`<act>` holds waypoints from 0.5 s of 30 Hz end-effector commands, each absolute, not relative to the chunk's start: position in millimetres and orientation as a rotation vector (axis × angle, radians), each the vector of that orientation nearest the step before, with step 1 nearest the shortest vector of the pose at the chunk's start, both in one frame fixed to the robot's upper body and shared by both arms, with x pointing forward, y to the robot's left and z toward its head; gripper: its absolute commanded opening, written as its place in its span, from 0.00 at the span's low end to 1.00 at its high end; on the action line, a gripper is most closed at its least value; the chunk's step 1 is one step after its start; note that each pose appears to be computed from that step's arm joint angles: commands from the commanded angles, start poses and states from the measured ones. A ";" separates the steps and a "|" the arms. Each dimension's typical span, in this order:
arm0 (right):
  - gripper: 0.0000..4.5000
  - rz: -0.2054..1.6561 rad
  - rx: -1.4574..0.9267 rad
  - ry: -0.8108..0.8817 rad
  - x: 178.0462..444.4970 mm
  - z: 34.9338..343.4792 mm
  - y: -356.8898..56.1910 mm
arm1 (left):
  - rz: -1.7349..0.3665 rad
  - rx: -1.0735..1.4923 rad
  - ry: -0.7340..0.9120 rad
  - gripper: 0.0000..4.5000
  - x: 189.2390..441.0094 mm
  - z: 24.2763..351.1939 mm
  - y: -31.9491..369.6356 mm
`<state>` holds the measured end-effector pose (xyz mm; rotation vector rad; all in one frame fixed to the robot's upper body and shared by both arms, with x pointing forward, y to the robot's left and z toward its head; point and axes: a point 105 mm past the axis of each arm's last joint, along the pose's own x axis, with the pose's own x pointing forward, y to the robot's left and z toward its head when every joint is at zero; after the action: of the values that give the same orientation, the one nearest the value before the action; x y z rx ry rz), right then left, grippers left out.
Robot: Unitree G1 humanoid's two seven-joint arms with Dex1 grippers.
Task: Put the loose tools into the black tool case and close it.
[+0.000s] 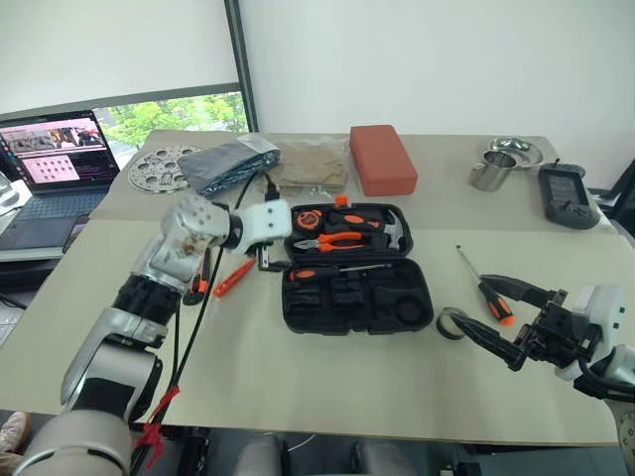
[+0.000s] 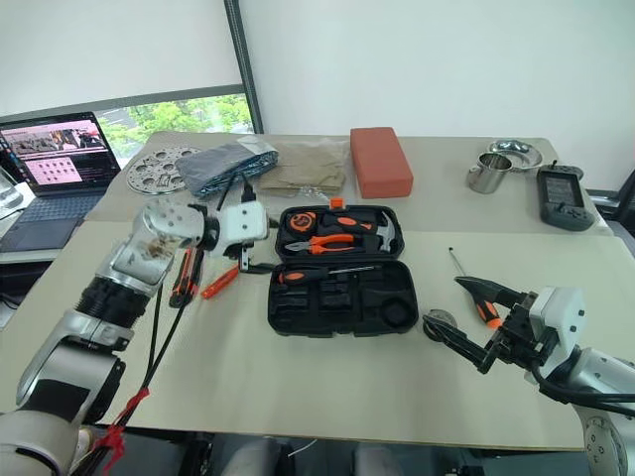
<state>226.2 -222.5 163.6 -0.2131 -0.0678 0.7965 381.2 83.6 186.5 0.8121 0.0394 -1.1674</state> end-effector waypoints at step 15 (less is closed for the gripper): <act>1.00 0.778 -0.260 -0.116 220.2 175.6 -222.2 | -1.221 0.413 0.050 0.00 387.3 136.0 34.2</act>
<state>223.7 -223.3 160.1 -0.2160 -0.0508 0.7869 387.4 35.3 134.8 0.4166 0.0776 -1.2183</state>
